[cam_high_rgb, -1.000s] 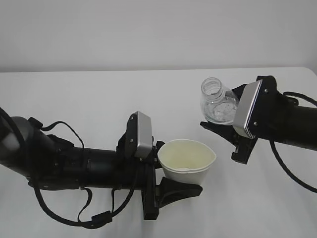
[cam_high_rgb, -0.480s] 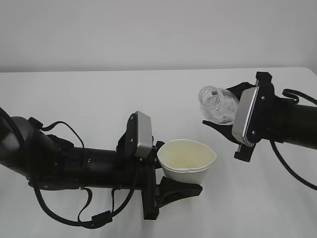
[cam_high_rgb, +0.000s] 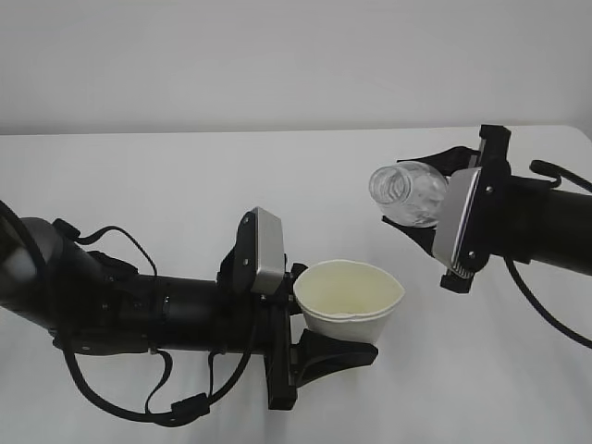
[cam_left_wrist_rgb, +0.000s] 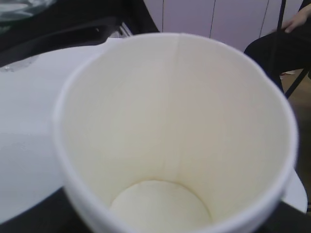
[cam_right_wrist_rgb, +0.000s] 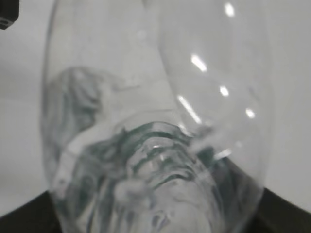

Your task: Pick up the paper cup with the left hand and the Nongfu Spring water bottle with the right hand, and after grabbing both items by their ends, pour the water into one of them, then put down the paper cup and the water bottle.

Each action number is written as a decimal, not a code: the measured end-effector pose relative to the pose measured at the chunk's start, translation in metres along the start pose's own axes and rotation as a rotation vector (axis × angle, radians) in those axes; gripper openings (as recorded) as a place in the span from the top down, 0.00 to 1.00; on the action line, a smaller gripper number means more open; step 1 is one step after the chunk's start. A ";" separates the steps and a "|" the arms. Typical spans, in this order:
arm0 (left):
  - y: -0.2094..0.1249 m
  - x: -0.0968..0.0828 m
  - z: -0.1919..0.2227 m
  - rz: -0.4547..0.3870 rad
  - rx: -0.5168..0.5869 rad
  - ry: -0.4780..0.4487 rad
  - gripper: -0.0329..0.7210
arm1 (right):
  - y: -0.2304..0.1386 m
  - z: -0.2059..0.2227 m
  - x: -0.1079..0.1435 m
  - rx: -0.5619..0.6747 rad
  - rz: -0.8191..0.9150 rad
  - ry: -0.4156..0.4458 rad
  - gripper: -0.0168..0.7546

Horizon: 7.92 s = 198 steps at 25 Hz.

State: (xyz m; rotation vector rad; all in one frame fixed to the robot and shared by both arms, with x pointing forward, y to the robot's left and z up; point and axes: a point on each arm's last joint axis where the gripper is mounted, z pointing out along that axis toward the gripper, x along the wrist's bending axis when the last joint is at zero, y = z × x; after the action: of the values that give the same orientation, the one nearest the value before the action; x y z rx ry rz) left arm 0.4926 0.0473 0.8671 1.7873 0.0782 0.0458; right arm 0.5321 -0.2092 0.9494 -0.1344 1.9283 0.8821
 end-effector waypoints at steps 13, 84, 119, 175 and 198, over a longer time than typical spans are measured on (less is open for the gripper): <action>0.000 0.000 0.000 0.000 0.000 0.000 0.37 | 0.002 0.000 -0.005 -0.014 -0.118 -0.058 0.36; 0.001 -0.004 0.004 0.012 -0.002 -0.012 0.38 | 0.008 -0.001 -0.015 -0.038 -0.523 -0.184 0.36; 0.003 -0.005 0.007 0.003 -0.014 0.014 0.38 | 0.009 -0.002 -0.017 -0.046 -0.553 -0.214 0.36; 0.003 -0.005 0.007 0.005 -0.014 0.014 0.38 | 0.011 -0.002 -0.019 -0.059 -0.552 -0.234 0.36; 0.003 -0.005 0.007 0.005 -0.014 0.014 0.39 | 0.012 -0.003 -0.021 -0.070 -0.548 -0.261 0.36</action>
State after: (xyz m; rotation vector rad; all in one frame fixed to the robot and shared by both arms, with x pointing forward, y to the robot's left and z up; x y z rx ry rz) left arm 0.4886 0.0396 0.8683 1.7732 0.0832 0.0624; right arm 0.5352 -0.2076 0.9735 -0.5355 1.5059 0.5628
